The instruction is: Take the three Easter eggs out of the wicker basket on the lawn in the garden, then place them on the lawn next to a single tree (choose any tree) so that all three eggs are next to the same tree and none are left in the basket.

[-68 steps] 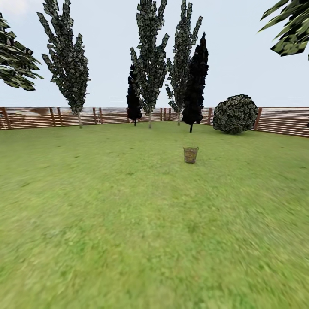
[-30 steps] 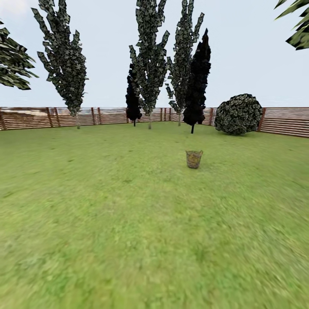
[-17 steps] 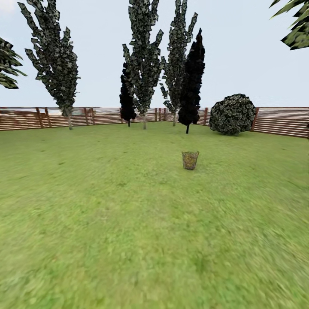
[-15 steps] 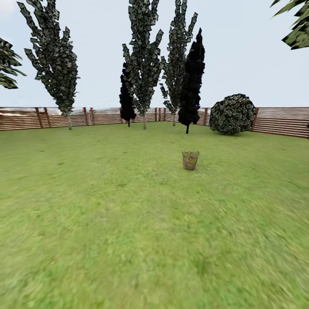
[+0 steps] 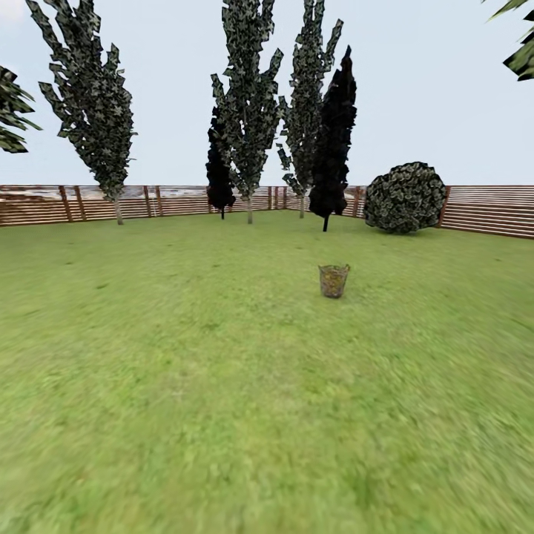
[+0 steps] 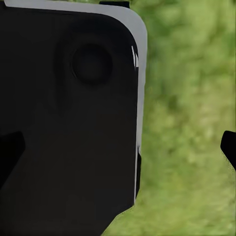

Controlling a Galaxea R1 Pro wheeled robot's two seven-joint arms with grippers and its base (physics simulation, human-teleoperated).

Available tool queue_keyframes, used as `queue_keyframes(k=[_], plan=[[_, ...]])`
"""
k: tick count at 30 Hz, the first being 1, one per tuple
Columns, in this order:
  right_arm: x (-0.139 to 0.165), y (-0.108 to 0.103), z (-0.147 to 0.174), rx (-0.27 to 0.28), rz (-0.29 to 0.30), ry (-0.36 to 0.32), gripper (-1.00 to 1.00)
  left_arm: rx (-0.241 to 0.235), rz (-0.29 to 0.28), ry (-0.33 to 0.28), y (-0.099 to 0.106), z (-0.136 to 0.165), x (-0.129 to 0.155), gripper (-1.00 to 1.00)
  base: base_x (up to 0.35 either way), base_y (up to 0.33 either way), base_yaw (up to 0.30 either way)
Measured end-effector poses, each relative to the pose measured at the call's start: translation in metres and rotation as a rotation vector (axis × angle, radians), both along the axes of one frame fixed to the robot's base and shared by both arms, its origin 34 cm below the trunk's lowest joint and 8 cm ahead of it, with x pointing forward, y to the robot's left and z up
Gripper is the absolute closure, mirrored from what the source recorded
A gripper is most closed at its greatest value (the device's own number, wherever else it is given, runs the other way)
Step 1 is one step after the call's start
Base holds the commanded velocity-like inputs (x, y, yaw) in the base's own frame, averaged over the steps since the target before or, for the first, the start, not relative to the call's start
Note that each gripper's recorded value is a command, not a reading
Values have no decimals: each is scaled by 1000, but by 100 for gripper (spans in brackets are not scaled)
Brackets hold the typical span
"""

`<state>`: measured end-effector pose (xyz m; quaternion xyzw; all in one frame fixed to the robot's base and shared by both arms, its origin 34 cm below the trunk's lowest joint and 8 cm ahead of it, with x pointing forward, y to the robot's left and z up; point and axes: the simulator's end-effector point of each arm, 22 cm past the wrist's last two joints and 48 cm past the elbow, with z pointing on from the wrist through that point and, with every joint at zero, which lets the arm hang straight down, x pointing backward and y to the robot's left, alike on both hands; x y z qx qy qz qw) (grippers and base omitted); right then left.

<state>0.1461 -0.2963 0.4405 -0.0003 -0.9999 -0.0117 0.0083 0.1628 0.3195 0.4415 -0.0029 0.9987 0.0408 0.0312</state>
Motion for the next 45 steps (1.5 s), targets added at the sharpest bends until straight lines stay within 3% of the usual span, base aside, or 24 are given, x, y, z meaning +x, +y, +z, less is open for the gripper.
queue_keyframes(k=[31, 45], plan=[[0, -2, 0, -2, 5, 1, -100, 0, 0, -3, 0, 0, 1, -100, 339, 95, 0], [0, -2, 0, -3, 3, 0, -100, 0, 0, -3, 0, 0, 1, -100, 339, 95, -101]])
